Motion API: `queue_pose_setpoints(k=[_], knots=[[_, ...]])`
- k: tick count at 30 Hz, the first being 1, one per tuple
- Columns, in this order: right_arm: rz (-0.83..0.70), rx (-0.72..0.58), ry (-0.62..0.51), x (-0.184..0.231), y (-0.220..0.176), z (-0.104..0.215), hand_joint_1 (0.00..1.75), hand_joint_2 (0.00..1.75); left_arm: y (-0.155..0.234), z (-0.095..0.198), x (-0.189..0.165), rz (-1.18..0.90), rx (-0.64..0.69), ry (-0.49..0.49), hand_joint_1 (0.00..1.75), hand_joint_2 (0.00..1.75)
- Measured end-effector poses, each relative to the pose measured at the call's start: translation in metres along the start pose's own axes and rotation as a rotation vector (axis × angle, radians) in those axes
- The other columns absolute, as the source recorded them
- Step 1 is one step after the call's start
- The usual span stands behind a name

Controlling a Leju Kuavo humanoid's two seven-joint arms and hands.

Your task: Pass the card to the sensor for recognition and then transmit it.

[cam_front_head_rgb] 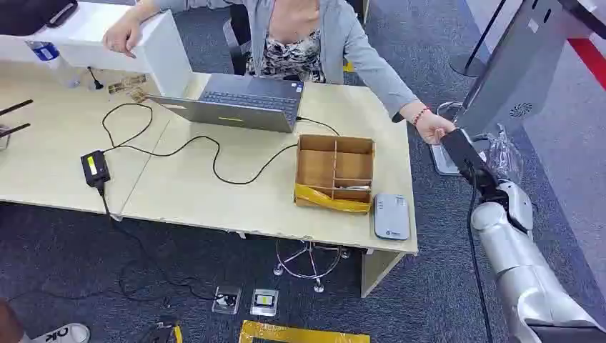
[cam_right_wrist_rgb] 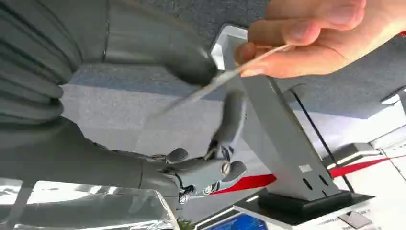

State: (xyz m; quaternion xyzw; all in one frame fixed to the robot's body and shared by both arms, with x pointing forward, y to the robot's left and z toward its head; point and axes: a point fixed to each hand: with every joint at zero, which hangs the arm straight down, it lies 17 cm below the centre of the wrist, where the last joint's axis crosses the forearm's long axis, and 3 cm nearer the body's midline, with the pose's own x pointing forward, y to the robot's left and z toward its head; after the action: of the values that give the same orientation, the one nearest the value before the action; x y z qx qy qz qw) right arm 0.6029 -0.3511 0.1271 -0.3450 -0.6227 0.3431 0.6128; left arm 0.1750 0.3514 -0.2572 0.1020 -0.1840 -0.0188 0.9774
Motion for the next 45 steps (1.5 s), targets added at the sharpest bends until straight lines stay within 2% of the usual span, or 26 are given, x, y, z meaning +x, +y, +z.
queue_pose_setpoints(k=[21,37,45], knots=[[-0.134,0.061,-0.074,0.027,0.032,0.012,1.75,1.75,0.000,0.000,0.002,-0.009,-0.006,-0.005,0.00,0.00],[-0.171,0.175,-0.141,0.052,0.095,0.047,1.75,1.75,0.003,-0.001,0.000,0.006,0.015,0.008,0.00,0.00],[-0.171,0.234,-0.164,0.063,0.124,0.059,1.75,1.75,0.004,-0.002,0.014,0.012,0.019,-0.010,0.00,0.00]])
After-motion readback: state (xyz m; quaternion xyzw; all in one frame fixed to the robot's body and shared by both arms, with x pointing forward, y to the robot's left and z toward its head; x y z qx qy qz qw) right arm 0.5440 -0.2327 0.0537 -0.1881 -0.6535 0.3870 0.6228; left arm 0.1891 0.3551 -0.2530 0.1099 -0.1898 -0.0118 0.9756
